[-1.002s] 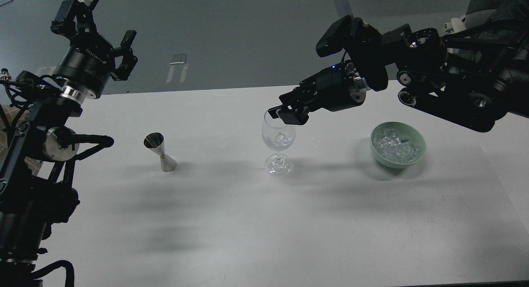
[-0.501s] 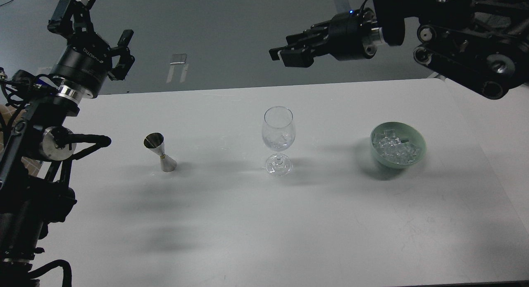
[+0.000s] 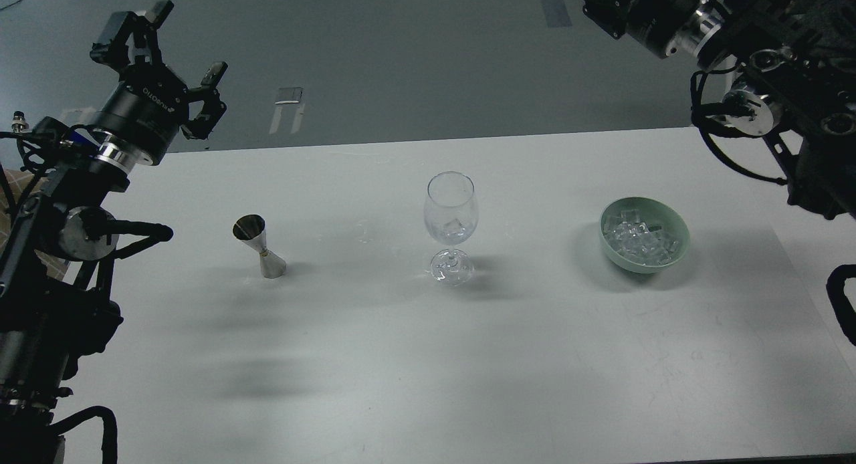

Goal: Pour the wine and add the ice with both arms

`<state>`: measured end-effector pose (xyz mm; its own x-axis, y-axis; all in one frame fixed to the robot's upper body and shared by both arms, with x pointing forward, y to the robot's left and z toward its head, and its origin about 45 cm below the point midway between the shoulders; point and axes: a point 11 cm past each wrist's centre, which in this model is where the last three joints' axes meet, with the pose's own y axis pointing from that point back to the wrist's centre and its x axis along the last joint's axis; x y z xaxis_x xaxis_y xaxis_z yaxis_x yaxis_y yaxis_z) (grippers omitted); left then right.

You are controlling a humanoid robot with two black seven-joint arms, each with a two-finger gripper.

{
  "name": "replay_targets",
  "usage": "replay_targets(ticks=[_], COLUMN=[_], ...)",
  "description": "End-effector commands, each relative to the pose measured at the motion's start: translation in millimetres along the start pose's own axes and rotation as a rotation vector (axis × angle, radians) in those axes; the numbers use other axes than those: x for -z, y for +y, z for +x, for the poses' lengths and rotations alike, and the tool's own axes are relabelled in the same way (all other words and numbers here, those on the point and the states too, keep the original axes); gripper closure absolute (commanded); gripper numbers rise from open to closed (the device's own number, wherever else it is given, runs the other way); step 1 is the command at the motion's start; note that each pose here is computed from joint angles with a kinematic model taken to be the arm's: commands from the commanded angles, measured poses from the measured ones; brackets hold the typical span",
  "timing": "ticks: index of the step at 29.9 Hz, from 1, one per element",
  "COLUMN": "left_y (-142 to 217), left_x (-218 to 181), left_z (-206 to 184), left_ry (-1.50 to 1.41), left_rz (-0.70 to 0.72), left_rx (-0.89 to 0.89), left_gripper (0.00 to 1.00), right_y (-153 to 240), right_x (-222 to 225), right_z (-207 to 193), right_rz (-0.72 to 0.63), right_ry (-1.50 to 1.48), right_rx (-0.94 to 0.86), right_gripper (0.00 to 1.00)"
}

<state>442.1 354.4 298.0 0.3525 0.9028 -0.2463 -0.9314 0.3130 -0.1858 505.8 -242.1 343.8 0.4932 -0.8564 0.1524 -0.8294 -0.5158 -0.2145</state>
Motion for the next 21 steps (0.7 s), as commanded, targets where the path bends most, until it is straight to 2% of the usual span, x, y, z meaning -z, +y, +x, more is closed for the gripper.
replay_targets(ticks=[1, 4, 11, 21], left_y=[-5.1, -10.4, -27.6, -47.7], left_x=[9.0, 15.8, 34.1, 39.7], left_z=[12.0, 18.9, 26.2, 9.3], left_ry=[0.03, 0.055, 0.189, 0.244], left_rz=[0.022, 0.04, 0.084, 0.16], left_rx=[-0.041, -0.07, -0.133, -0.1], left_gripper=[0.03, 0.03, 0.03, 0.03], right_y=[7.9, 10.4, 4.3, 8.9], right_x=[-32.9, -47.5, -80.5, -80.9], right_z=[-0.4, -4.7, -45.4, -33.8], right_rz=[0.048, 0.081, 0.048, 0.073], right_ry=[-0.203, -0.286, -0.431, -0.48], right_rx=[-0.137, -0.192, -0.196, -0.232], right_gripper=[0.02, 0.01, 0.0, 0.0])
